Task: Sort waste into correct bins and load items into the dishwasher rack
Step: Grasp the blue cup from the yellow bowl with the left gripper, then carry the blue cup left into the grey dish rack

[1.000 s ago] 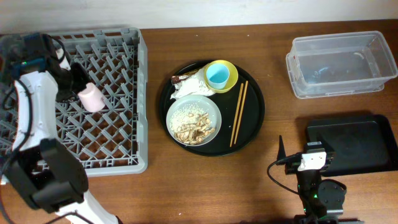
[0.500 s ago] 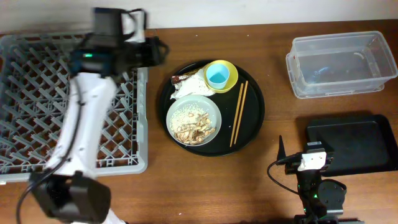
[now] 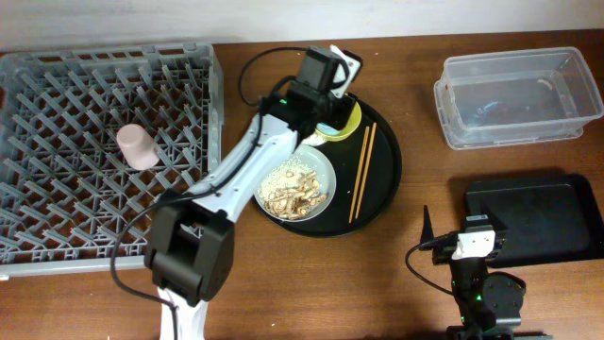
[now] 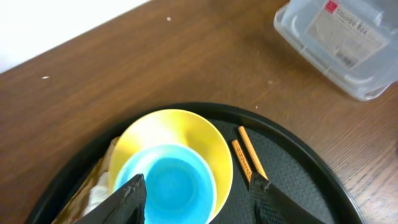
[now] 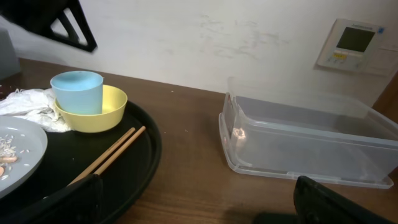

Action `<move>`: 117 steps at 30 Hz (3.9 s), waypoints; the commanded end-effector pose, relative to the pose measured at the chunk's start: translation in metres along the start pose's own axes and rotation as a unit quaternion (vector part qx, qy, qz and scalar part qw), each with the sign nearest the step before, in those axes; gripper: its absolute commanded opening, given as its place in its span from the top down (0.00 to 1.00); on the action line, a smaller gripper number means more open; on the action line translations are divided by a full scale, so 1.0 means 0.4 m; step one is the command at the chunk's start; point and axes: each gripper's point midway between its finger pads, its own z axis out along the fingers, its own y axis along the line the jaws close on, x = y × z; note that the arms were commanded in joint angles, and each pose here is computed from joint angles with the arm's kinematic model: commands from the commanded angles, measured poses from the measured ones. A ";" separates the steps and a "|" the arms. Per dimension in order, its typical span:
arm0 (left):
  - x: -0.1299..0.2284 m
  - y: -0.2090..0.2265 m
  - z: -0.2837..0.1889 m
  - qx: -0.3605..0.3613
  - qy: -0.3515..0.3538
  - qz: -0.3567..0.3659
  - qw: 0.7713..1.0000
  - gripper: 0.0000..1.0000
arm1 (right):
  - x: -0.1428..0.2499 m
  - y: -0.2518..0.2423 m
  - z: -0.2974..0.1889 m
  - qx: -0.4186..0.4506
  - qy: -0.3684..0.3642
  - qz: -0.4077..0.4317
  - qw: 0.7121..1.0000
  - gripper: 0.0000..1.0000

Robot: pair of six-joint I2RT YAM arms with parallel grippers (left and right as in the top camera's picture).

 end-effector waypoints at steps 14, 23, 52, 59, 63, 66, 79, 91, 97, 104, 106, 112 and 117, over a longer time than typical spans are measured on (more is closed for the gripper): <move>0.101 -0.010 0.098 -0.029 0.053 0.033 0.998 0.49 | 0.009 0.000 0.001 0.003 0.004 -0.003 1.000 0.02; 0.135 -0.012 0.107 -0.028 0.074 0.033 0.996 0.54 | 0.009 0.000 0.001 0.003 0.004 -0.003 1.000 0.02; 0.178 -0.012 0.127 -0.026 0.097 0.039 0.994 0.54 | 0.009 0.000 0.001 0.003 0.004 -0.003 1.000 0.02; 0.177 -0.009 0.140 -0.029 0.091 0.039 0.995 0.61 | 0.009 0.000 0.001 0.003 0.004 -0.003 1.000 0.02; 0.171 -0.008 0.140 -0.029 0.088 0.039 0.995 0.75 | 0.009 0.000 0.001 0.003 0.004 -0.003 1.000 0.02; 0.168 -0.008 0.139 -0.029 0.086 0.039 0.995 0.90 | 0.009 0.000 0.001 0.003 0.004 -0.003 1.000 0.02; -0.002 -0.012 0.002 -0.031 0.017 0.025 0.999 0.99 | 0.009 0.000 0.001 0.003 0.004 -0.003 1.000 0.02; -0.055 0.132 -0.272 0.135 -0.007 -0.143 0.980 0.99 | 0.009 0.000 0.001 0.003 0.004 -0.003 1.000 0.02; 0.121 0.334 -0.433 0.219 0.058 -0.328 0.917 1.00 | 0.009 0.000 0.001 0.003 0.004 -0.003 1.000 0.02; 0.211 0.457 -0.614 0.279 0.007 -0.413 0.867 1.00 | 0.009 0.000 0.001 0.003 0.004 -0.003 1.000 0.02; 0.232 0.471 -0.650 0.287 -0.006 -0.421 0.860 1.00 | 0.009 0.000 0.001 0.003 0.004 -0.003 1.000 0.02; 0.311 0.498 -0.688 0.316 -0.052 -0.468 0.824 1.00 | 0.009 0.000 0.001 0.003 0.004 -0.003 1.000 0.02; 0.407 0.533 -0.658 0.321 -0.103 -0.499 0.799 1.00 | 0.009 0.000 0.001 0.003 0.004 -0.003 1.000 0.02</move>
